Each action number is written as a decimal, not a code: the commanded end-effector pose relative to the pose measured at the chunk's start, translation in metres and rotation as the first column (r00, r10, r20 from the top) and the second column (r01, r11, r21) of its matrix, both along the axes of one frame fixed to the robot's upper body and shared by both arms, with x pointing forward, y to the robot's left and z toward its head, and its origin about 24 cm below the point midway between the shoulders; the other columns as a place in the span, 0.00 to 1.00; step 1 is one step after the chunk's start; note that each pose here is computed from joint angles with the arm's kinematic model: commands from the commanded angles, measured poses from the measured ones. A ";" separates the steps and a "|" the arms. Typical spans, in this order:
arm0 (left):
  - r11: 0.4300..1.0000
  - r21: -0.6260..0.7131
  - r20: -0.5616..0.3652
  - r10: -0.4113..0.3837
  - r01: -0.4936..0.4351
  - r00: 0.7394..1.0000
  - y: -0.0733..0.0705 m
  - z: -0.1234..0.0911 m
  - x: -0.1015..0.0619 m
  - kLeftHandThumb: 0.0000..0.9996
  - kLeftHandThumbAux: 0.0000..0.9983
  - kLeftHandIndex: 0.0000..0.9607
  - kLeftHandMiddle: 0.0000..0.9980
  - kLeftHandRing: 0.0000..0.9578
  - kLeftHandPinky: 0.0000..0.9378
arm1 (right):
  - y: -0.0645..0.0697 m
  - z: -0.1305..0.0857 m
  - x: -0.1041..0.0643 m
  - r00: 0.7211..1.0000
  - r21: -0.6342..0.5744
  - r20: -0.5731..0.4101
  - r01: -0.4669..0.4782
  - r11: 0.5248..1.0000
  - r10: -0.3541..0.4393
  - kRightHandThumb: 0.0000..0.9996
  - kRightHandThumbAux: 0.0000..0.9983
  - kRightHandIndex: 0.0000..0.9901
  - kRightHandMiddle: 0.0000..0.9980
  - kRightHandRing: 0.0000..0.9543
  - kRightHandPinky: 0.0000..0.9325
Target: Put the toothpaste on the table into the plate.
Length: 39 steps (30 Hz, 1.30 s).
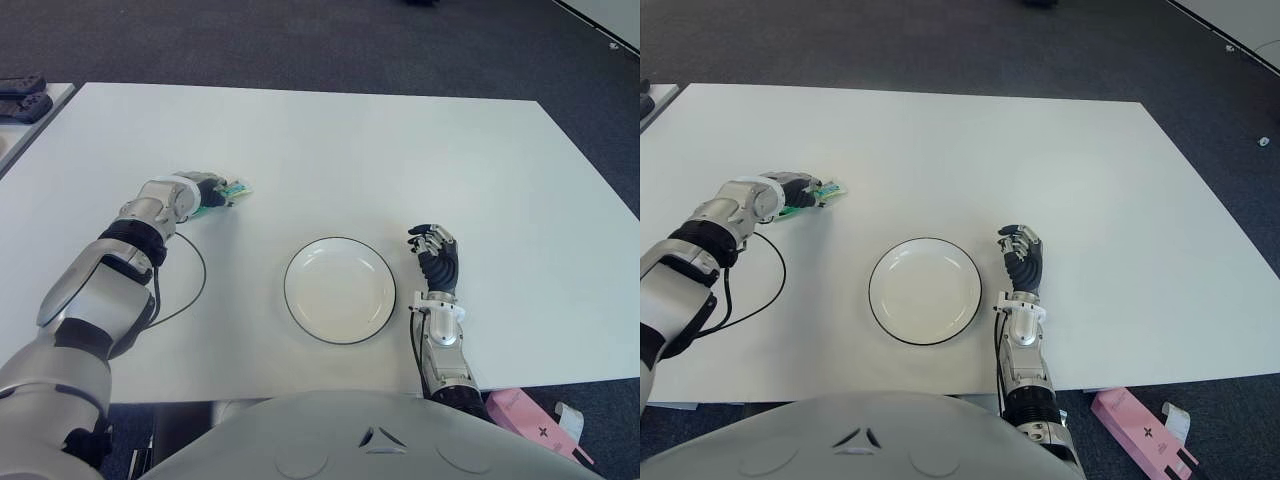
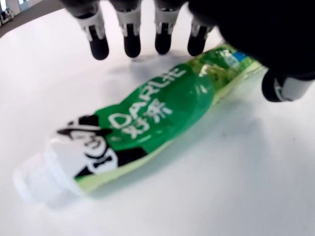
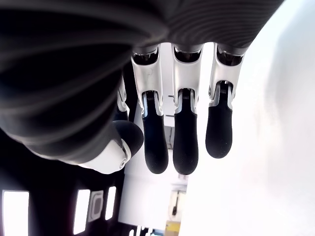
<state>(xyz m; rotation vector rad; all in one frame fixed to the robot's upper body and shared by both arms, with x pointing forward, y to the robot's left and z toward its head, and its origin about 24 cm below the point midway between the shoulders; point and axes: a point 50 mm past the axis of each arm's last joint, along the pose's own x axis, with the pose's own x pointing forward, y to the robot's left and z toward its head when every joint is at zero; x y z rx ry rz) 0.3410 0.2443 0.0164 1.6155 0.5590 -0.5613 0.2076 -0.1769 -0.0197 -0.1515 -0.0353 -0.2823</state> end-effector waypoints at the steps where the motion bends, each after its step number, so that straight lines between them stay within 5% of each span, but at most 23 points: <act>1: 1.000 -0.010 -0.137 0.006 -0.007 0.991 0.000 -0.035 -0.027 0.39 0.24 0.00 0.00 0.00 0.00 | -0.002 -0.012 -0.011 0.998 0.005 -0.067 0.008 1.000 -0.007 0.71 0.73 0.43 0.48 0.54 0.57; 10: 0.996 -0.040 -0.089 0.075 -0.078 0.993 -0.002 -0.059 -0.048 0.41 0.25 0.00 0.00 0.00 0.00 | -0.002 -0.011 -0.013 0.998 0.004 -0.056 0.015 1.000 -0.015 0.71 0.73 0.43 0.48 0.54 0.58; 13: 0.988 -0.070 0.007 0.140 -0.139 0.990 -0.005 -0.077 -0.066 0.44 0.27 0.00 0.00 0.00 0.05 | -0.002 -0.011 -0.013 0.998 0.004 -0.056 0.016 1.000 -0.015 0.71 0.73 0.43 0.48 0.54 0.58; 15: 0.985 -0.080 0.050 0.159 -0.155 0.986 -0.007 -0.083 -0.072 0.48 0.30 0.00 0.04 0.08 0.18 | -0.002 -0.011 -0.014 0.998 0.004 -0.058 0.016 1.000 -0.016 0.71 0.73 0.43 0.48 0.54 0.58; 18: 0.974 -0.123 0.159 0.208 -0.190 0.965 -0.010 -0.087 -0.078 0.56 0.34 0.01 0.11 0.18 0.31 | -0.003 -0.012 -0.014 0.998 0.005 -0.064 0.020 1.000 -0.020 0.71 0.73 0.43 0.49 0.54 0.57; 25: 0.950 -0.207 0.265 0.284 -0.233 0.921 -0.018 -0.095 -0.089 0.67 0.38 0.06 0.18 0.25 0.41 | -0.004 -0.012 -0.015 0.997 0.004 -0.070 0.026 1.000 -0.026 0.71 0.73 0.43 0.49 0.53 0.55; 39: 0.936 -0.267 0.333 0.314 -0.231 0.889 -0.022 -0.102 -0.100 0.73 0.40 0.18 0.28 0.37 0.51 | -0.004 -0.011 -0.016 0.997 -0.001 -0.072 0.023 1.000 -0.023 0.71 0.73 0.43 0.49 0.53 0.55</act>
